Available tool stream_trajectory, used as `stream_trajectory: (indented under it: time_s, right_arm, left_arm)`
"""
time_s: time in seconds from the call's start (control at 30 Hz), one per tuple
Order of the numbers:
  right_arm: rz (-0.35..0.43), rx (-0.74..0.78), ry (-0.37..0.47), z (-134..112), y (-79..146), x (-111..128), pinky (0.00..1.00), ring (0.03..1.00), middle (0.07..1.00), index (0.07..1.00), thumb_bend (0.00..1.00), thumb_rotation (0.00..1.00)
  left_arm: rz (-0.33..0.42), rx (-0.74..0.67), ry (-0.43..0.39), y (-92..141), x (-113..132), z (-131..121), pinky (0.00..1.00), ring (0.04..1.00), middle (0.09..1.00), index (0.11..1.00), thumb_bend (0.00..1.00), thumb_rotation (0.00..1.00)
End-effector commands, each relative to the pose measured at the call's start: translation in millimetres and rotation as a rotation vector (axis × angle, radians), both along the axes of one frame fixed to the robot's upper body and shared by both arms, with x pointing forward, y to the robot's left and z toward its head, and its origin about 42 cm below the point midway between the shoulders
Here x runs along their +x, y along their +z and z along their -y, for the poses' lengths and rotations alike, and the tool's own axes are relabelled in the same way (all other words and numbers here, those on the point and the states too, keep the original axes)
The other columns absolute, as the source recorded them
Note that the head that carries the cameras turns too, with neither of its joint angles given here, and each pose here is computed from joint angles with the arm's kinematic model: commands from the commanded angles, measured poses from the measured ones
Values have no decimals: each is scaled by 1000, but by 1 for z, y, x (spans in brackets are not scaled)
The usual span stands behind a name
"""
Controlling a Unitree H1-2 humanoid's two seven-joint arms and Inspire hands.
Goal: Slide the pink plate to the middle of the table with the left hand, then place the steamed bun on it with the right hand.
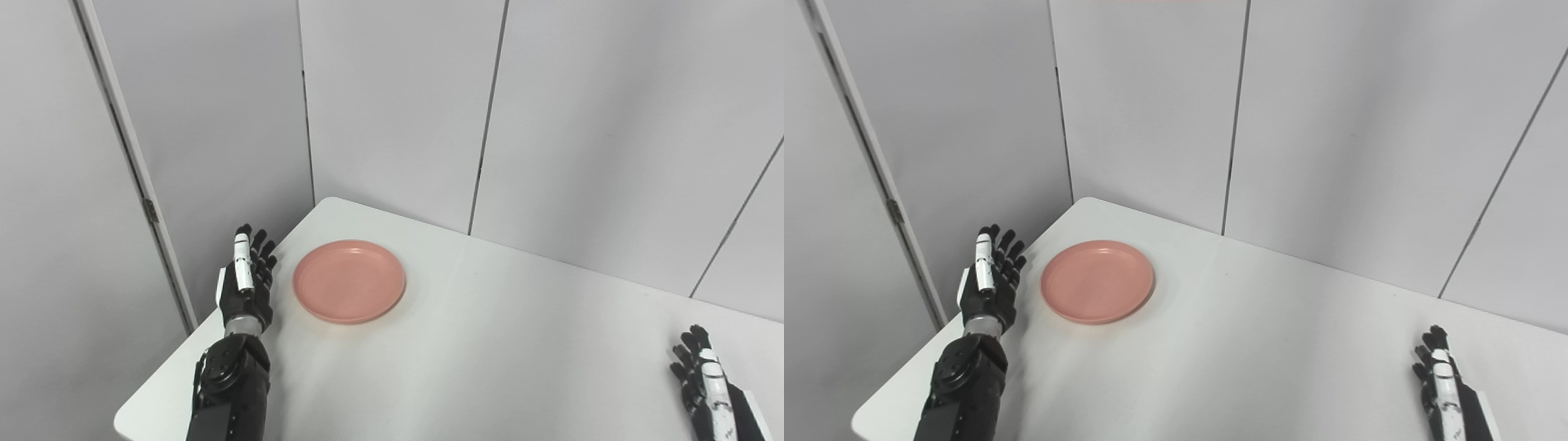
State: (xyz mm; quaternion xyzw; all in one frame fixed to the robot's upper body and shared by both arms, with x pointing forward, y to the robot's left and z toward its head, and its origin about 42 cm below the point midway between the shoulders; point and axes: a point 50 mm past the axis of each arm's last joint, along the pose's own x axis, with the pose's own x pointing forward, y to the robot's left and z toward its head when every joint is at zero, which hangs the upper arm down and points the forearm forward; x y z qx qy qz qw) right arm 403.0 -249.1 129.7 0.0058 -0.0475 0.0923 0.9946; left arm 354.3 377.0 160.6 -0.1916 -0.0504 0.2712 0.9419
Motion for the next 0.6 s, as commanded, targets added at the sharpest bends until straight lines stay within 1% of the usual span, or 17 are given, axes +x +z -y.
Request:
stream_trajectory:
  time_s: [0.0, 0.13, 0.27, 0.33, 0.57]
  right_arm:
    - [-82, 5, -22, 12, -29, -17, 1000, 1000, 1000, 1000, 114, 1000]
    - [-76, 7, -26, 13, -29, -17, 1000, 1000, 1000, 1000, 106, 1000]
    - [-74, 5, -19, 12, -29, -16, 1000, 1000, 1000, 1000, 118, 1000]
    - [-72, 3, -13, 11, -28, -16, 1000, 1000, 1000, 1000, 119, 1000]
    - [-60, -3, -9, 8, -24, -17, 1000, 1000, 1000, 1000, 121, 1000]
  left_arm:
    - [67, 41, 12, 22, 12, -7, 958, 940, 948, 956, 413, 1000]
    - [42, 26, 5, 15, 17, -7, 959, 937, 941, 948, 408, 1000]
    - [24, 21, -11, 8, 19, -8, 962, 954, 963, 967, 406, 1000]
    - [10, 17, -12, 4, 21, -7, 959, 947, 957, 959, 403, 1000]
    - [-38, 15, -56, -7, 32, 2, 958, 944, 953, 955, 395, 1000]
